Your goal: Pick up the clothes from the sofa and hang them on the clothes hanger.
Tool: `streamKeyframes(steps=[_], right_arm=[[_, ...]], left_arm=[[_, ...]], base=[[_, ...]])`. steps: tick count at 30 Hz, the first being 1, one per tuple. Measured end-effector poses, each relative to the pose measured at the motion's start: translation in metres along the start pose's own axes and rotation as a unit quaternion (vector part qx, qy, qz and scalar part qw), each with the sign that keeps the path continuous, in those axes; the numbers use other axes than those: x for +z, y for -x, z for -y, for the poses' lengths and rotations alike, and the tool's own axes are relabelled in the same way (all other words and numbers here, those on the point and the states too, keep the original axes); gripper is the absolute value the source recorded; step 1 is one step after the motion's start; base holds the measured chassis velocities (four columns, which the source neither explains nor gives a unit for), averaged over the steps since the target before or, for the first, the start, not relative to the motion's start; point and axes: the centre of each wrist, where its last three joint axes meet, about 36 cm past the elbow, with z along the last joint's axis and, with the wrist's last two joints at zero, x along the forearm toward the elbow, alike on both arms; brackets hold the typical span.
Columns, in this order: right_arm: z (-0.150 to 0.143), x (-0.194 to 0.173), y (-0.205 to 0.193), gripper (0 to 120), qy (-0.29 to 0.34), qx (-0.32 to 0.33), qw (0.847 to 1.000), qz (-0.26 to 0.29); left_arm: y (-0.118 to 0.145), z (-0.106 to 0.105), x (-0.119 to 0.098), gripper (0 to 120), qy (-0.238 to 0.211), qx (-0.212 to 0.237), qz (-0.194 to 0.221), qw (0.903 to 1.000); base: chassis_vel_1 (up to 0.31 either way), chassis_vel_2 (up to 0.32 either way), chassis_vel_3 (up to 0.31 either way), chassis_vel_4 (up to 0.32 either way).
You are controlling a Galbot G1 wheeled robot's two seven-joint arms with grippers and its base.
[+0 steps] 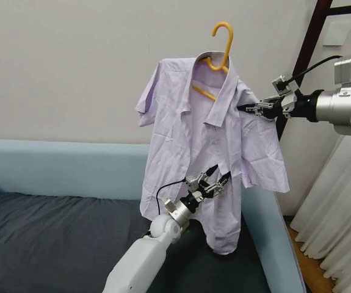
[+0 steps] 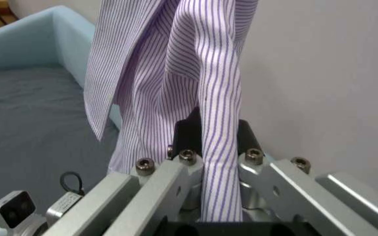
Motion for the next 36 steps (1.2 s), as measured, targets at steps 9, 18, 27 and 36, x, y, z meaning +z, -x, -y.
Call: streamKeyframes(steps=[9,18,27,36], right_arm=[[0.009,0.012,-0.013,1,0.000,0.014,1.000,-0.003],[0.016,0.023,-0.026,1,-0.002,0.030,1.000,-0.006],[0.022,0.047,-0.053,1,0.003,0.044,0.999,-0.019],[0.024,0.066,-0.065,1,0.025,0.037,0.998,-0.032]], left_arm=[[-0.001,0.001,-0.003,19,0.006,0.000,0.006,1.0000],[-0.010,-0.003,-0.016,0,0.022,0.000,0.007,0.9997],[0.022,-0.032,-0.048,0,0.095,-0.053,0.014,0.9939],[0.063,-0.034,-0.033,0,0.124,-0.097,-0.014,0.9875]], base=[[0.000,0.000,0.000,0.000],[0.000,0.000,0.000,0.000],[0.000,0.000,0.000,0.000],[0.000,0.000,0.000,0.000]])
